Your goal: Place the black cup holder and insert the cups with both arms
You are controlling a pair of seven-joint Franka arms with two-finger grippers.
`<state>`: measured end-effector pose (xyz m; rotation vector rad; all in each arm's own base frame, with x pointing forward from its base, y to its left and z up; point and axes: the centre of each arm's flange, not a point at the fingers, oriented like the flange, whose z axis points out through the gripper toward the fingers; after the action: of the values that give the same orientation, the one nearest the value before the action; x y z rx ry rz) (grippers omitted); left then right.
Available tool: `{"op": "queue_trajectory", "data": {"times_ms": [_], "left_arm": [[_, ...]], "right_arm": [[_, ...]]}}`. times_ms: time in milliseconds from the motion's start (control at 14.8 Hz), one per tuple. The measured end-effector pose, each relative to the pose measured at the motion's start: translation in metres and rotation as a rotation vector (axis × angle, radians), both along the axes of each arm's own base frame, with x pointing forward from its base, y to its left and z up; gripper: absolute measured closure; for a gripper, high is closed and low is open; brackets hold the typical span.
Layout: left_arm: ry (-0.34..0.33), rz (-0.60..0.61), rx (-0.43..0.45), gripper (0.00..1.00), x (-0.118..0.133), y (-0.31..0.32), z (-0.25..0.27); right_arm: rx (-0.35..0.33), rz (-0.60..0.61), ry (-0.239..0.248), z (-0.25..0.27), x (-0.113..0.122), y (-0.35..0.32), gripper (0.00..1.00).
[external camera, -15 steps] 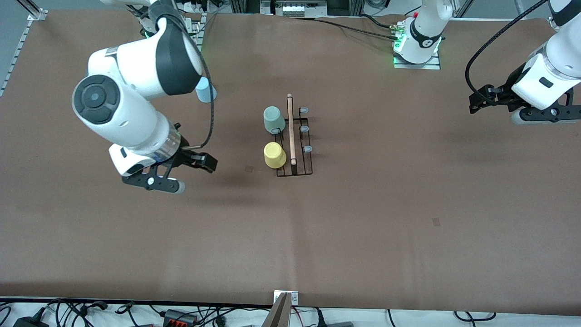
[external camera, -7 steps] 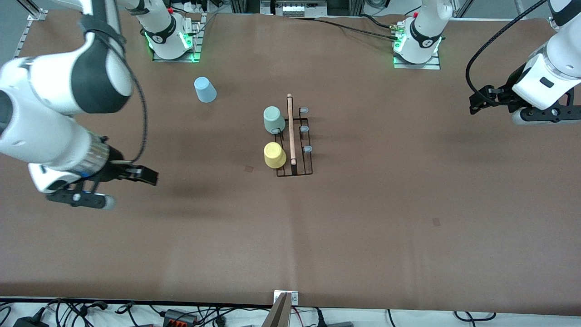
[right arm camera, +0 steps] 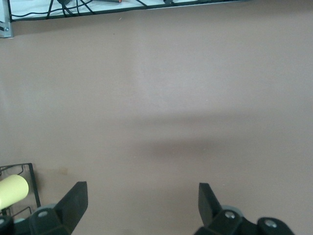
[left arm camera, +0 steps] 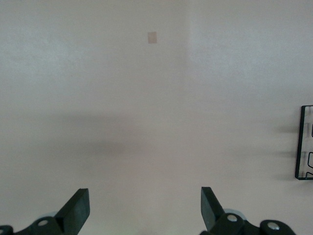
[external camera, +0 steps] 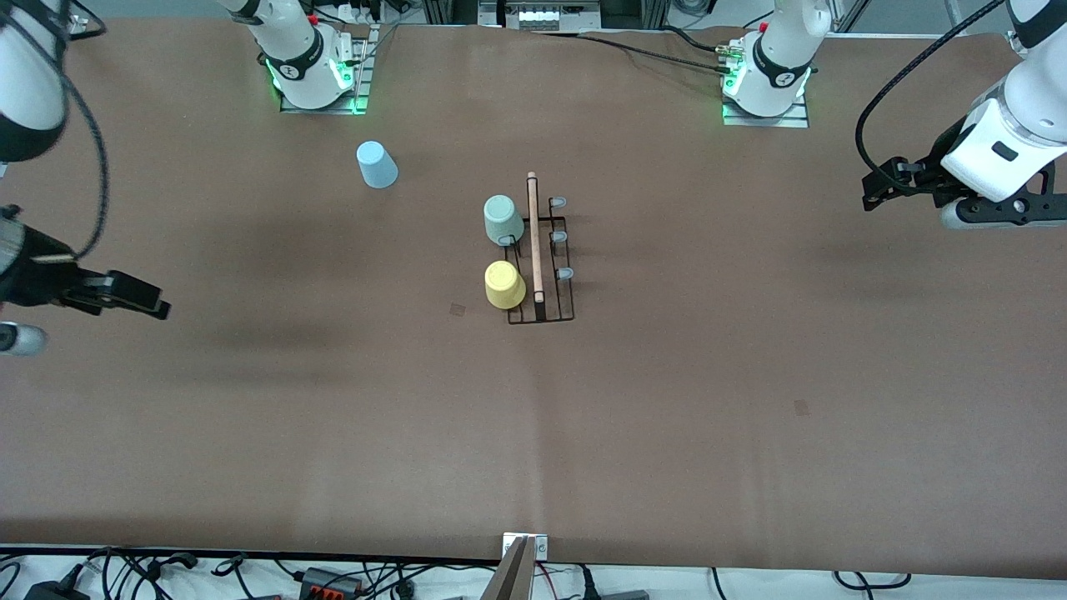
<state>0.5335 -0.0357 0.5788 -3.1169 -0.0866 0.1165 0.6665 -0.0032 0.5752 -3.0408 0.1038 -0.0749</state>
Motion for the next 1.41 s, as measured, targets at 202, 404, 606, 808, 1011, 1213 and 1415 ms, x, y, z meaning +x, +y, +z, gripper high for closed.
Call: {"op": "queue_trajectory", "data": {"times_ms": [202, 404, 606, 808, 1011, 1213, 1415], "left_arm": [[0.0, 0.0, 0.0, 0.0, 0.0, 0.0, 0.0], [0.0, 0.0, 0.0, 0.0, 0.0, 0.0, 0.0], [0.0, 0.0, 0.0, 0.0, 0.0, 0.0, 0.0], [0.0, 0.0, 0.0, 0.0, 0.0, 0.0, 0.0], [0.0, 0.0, 0.0, 0.0, 0.0, 0.0, 0.0], [0.0, 0.0, 0.0, 0.0, 0.0, 0.0, 0.0], [-0.001, 0.0, 0.0, 0.0, 0.0, 0.0, 0.0]], "right_arm": [[-0.022, 0.007, 0.003, 0.005, -0.01, -0.022, 0.0], [-0.048, 0.031, 0.009, 0.007, -0.017, -0.013, 0.0], [-0.073, 0.036, 0.014, 0.006, -0.019, -0.016, 0.0], [-0.077, 0.03, 0.028, 0.001, -0.023, -0.023, 0.0], [-0.073, 0.028, 0.04, 0.001, -0.042, -0.025, 0.0], [-0.067, 0.031, 0.054, 0.002, -0.064, -0.024, 0.0], [-0.066, 0.033, 0.074, -0.003, -0.08, -0.024, 0.0]]}}
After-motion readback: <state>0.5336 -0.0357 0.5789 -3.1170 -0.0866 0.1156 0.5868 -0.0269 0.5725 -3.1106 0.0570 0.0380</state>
